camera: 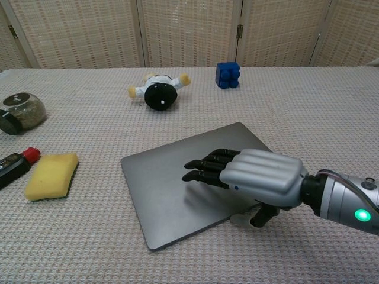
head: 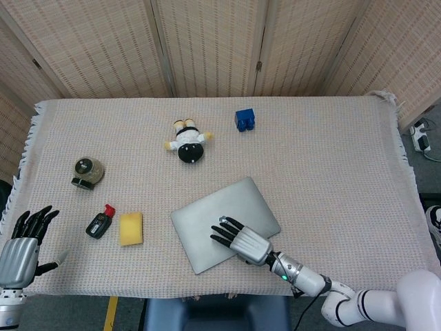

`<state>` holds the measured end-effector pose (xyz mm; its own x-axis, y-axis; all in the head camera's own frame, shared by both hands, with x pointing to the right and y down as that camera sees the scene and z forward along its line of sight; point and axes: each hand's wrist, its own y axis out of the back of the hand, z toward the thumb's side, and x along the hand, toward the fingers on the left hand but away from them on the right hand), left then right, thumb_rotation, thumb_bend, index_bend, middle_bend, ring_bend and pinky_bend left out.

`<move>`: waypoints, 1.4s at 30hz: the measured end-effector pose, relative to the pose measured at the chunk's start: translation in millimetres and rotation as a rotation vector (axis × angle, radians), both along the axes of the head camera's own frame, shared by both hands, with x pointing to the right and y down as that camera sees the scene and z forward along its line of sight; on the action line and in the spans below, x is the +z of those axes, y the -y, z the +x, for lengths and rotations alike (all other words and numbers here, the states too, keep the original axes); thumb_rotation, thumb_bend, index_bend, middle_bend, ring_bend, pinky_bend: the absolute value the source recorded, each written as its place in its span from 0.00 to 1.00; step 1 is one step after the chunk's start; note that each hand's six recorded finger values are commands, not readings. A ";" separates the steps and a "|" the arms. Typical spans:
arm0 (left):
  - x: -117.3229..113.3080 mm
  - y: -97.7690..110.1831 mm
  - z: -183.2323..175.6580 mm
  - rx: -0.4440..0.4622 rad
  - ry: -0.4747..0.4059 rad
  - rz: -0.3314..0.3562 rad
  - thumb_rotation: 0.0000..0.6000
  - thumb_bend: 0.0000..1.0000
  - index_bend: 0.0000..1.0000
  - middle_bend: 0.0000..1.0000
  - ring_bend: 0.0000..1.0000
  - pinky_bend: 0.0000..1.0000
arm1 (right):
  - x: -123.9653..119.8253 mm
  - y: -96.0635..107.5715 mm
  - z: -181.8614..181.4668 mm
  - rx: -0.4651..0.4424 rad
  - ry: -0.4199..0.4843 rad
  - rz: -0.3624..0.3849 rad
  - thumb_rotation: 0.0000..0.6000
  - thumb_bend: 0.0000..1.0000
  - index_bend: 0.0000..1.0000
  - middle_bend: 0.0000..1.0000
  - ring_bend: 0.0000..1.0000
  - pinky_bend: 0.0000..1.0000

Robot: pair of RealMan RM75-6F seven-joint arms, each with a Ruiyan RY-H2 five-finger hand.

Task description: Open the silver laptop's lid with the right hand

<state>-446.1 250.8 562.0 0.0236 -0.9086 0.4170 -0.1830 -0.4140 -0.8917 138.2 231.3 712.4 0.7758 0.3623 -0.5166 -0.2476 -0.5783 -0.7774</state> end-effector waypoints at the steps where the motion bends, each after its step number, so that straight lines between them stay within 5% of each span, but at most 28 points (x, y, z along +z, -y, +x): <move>1: 0.2 -0.1 0.0 0.000 0.000 0.000 1.00 0.28 0.17 0.11 0.14 0.02 | 0.6 0.2 0.0 0.000 -0.002 -0.001 1.00 0.40 0.00 0.00 0.00 0.00; 42: 10.7 -3.8 0.0 0.014 -0.012 -0.018 1.00 0.28 0.17 0.11 0.14 0.02 | 7.0 15.3 -14.1 0.004 -0.014 0.051 1.00 0.44 0.00 0.00 0.01 0.00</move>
